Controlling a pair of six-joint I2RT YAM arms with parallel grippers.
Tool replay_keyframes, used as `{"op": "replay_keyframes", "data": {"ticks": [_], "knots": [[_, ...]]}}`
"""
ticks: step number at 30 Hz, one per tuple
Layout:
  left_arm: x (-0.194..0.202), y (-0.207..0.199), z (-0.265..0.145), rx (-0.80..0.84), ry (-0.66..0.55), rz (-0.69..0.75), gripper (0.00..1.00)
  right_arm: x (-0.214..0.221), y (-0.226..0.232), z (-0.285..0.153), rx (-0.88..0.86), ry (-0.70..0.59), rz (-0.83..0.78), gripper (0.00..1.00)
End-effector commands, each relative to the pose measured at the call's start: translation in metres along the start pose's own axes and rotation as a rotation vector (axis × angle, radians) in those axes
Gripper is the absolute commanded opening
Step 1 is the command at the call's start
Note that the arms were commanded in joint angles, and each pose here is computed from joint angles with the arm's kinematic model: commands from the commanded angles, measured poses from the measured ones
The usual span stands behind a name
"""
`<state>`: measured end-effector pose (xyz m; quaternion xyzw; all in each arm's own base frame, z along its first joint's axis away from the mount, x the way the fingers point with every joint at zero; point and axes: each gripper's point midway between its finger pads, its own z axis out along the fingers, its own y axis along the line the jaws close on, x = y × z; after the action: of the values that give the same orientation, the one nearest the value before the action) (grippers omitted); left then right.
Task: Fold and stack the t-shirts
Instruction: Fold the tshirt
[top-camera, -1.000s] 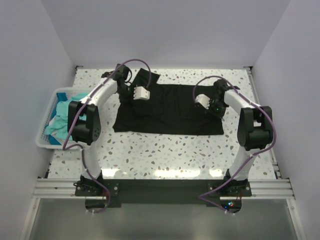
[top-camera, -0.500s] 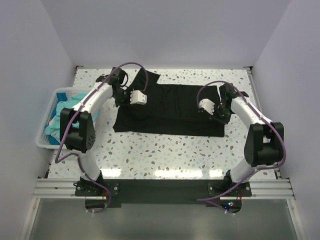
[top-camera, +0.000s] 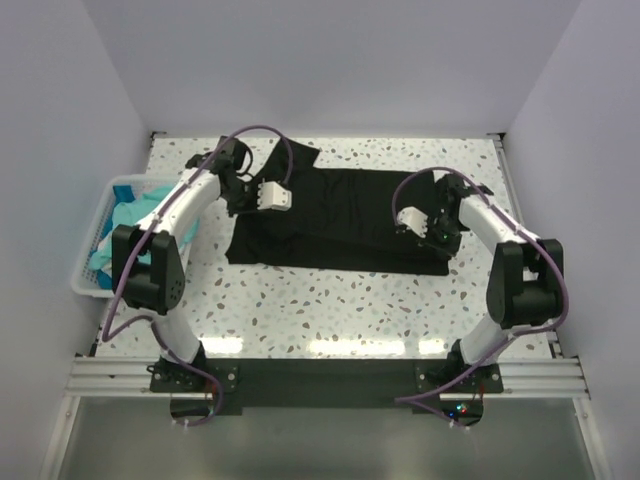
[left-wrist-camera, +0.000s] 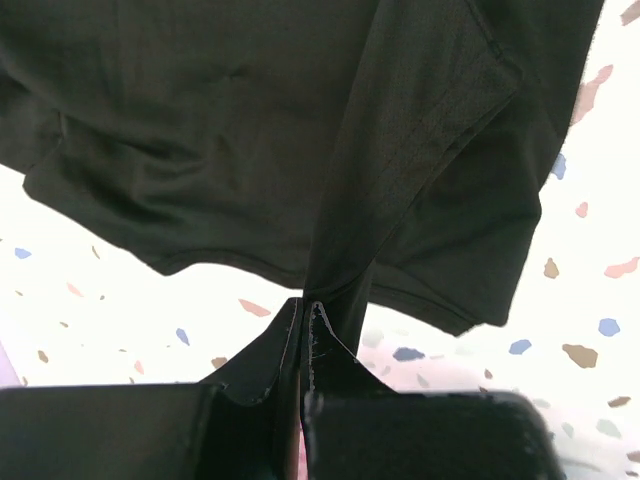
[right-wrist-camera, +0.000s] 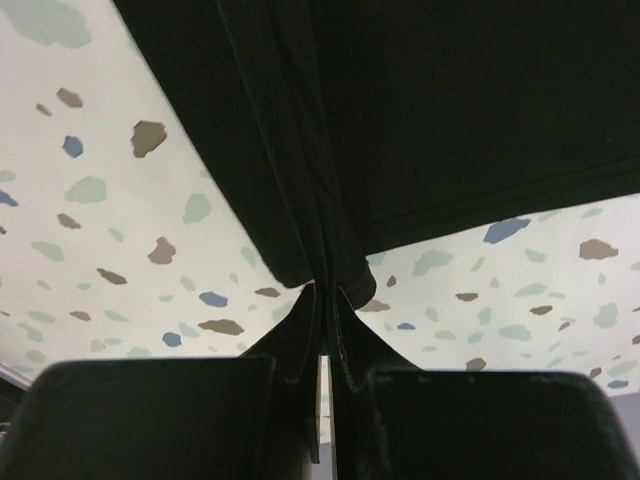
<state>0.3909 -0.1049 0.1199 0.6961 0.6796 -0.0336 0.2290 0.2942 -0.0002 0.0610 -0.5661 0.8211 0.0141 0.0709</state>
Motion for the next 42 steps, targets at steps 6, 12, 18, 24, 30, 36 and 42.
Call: {"op": "replay_keyframes", "data": {"ticks": [6,12,18,24,30,36,42], "knots": [[0.003,0.033,0.017,-0.009,0.008,-0.029,0.00,-0.009,-0.038,0.009,0.035,0.017,0.046,0.00],[0.007,0.040,0.032,0.006,0.027,-0.047,0.03,-0.012,-0.047,0.019,0.027,0.026,0.070,0.00],[0.024,0.054,0.028,-0.027,0.035,-0.286,0.52,-0.006,-0.059,0.014,0.042,0.050,0.191,0.65],[0.038,0.017,-0.005,0.048,-0.026,-0.628,0.72,0.010,-0.051,-0.022,0.030,0.008,0.350,0.84],[0.045,-0.049,0.011,0.145,0.013,-0.819,0.67,0.004,-0.014,-0.024,-0.085,-0.009,0.463,0.69],[0.058,-0.062,0.030,0.138,0.057,-0.920,0.65,-0.003,-0.004,-0.004,-0.128,0.019,0.560,0.59],[0.070,-0.062,0.037,0.120,0.107,-0.949,0.65,0.002,0.002,0.025,-0.107,0.091,0.551,0.53]]}}
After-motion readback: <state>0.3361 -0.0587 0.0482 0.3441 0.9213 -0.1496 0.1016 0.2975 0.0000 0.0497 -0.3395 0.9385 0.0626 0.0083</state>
